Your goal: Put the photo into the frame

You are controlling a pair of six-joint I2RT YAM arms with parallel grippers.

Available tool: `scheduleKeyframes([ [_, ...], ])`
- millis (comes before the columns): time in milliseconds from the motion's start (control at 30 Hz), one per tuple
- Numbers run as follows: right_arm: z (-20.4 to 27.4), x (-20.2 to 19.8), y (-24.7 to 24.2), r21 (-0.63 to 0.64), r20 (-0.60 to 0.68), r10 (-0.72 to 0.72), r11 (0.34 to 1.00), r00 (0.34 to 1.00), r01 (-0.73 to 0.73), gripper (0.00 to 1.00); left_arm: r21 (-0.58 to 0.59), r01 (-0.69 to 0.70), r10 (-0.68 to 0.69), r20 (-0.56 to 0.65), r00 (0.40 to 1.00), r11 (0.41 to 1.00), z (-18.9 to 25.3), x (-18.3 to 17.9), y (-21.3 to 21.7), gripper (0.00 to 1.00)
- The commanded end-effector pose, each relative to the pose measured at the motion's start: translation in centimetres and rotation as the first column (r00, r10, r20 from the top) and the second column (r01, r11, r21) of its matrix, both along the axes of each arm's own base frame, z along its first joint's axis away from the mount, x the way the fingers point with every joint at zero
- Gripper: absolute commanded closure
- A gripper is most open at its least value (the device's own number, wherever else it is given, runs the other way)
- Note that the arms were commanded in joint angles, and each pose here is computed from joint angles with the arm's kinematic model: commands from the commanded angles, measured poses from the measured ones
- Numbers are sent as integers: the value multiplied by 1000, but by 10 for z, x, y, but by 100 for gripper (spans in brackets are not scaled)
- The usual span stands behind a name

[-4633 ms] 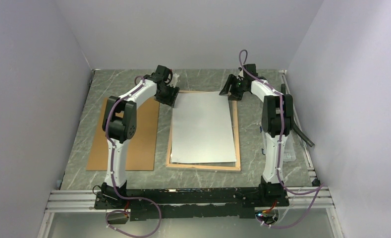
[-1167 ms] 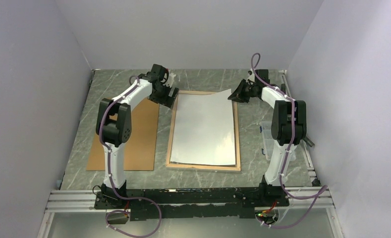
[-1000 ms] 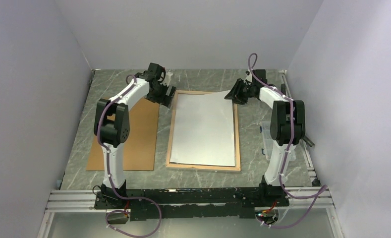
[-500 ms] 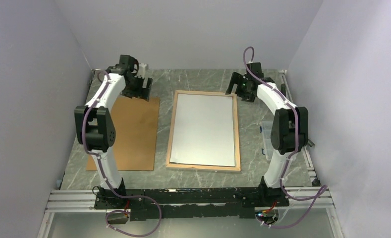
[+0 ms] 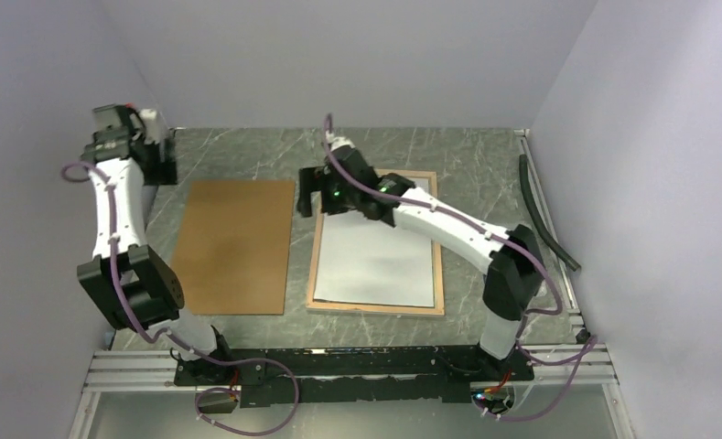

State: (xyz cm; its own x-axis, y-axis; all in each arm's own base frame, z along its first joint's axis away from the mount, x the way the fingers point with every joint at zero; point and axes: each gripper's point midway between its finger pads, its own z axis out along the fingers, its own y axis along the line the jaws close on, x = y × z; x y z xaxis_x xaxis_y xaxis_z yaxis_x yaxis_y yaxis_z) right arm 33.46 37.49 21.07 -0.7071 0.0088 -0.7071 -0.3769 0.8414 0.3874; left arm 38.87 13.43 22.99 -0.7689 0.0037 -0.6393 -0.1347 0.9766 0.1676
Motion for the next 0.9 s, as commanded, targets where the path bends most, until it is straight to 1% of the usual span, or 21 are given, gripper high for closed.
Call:
scheduleKeyframes([
  [0,-7,-13,57,86,-66,30,996,997,-24,0,59,-88,94,-109,990,994,-34,-45,56,24],
  [67,-26,-23,79,2,-93,44,999,995,-44,0,66,-120,129,-154,980,991,-54,-64,72,36],
  [100,-44,-30,90,-38,-115,53,998,992,-58,0,91,-140,154,-169,974,986,-63,-72,81,40],
  [233,-87,-42,113,-71,-169,50,995,984,-63,1,155,-204,231,-177,957,967,-99,-93,106,46],
  [367,-121,-48,122,-68,-235,48,996,971,-65,2,170,-226,260,-213,942,959,-136,-101,111,53],
  [500,-133,-48,125,-73,-257,40,995,966,-61,3,196,-246,283,-190,940,949,-150,-98,117,56],
  [600,-140,-48,125,-78,-274,21,996,961,-44,3,169,-247,278,-192,941,954,-162,-95,115,58],
  [700,-149,-50,124,-84,-294,4,996,956,-30,2,116,-236,257,-218,942,965,-181,-91,105,60],
  [867,-165,-51,123,-87,-323,-23,996,946,-5,3,78,-179,194,-257,947,981,-204,-85,78,62],
])
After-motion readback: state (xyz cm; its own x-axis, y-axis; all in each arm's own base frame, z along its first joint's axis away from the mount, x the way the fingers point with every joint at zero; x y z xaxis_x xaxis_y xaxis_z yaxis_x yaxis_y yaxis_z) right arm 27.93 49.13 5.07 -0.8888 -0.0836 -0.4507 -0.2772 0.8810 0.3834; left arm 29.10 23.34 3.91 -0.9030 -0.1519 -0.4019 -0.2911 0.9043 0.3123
